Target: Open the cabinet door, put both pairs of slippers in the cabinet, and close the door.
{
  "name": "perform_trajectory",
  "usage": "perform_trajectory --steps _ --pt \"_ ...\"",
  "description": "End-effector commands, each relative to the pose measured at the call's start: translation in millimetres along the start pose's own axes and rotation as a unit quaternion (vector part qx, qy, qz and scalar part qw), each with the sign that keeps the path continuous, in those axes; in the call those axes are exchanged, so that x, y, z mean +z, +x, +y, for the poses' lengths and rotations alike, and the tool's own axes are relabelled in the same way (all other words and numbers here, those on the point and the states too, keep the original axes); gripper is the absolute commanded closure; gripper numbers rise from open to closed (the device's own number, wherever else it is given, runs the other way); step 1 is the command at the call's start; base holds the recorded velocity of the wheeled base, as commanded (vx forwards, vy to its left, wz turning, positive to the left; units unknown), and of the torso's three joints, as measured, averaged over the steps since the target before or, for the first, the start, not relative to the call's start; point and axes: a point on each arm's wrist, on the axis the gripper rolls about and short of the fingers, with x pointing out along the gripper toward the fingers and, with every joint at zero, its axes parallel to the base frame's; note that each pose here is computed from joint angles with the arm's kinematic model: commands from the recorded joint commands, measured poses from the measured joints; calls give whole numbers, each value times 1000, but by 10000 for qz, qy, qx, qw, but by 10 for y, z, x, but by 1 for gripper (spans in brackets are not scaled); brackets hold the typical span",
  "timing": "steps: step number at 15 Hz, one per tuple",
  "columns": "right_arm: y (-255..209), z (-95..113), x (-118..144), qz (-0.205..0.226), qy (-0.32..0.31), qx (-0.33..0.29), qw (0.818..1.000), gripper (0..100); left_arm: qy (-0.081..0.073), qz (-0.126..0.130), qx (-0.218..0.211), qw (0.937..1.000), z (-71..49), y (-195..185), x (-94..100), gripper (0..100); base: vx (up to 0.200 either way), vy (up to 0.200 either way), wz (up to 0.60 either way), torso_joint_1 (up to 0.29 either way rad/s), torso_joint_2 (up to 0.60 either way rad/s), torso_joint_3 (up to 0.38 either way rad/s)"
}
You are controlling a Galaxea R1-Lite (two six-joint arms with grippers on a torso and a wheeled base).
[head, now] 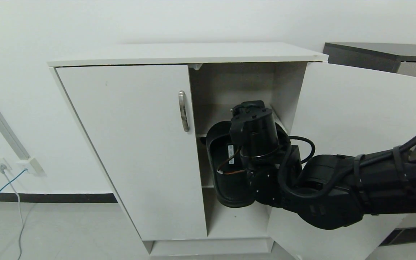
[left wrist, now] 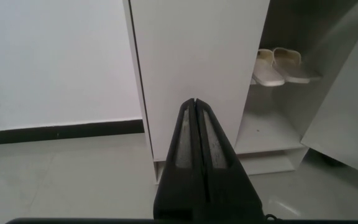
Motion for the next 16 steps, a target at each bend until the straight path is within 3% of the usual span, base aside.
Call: perform_trajectory --steps 1,6,12,16 --pt "6 1 -9 9 -10 -10 10000 100 2 9 1 10000 0 1 0 100 200 0 0 2 -2 -7" --pt "10 3 -15 14 -16 -11 10000 100 2 9 1 10000 0 1 0 100 200 0 0 3 0 2" --pt "285 15 41 -65 136 -166 9997 100 -6 9 1 10000 0 1 0 100 0 0 0 0 0 0" --pt "490 36 125 143 42 -194 9997 100 -6 9 1 10000 0 1 0 100 0 0 0 0 0 0"
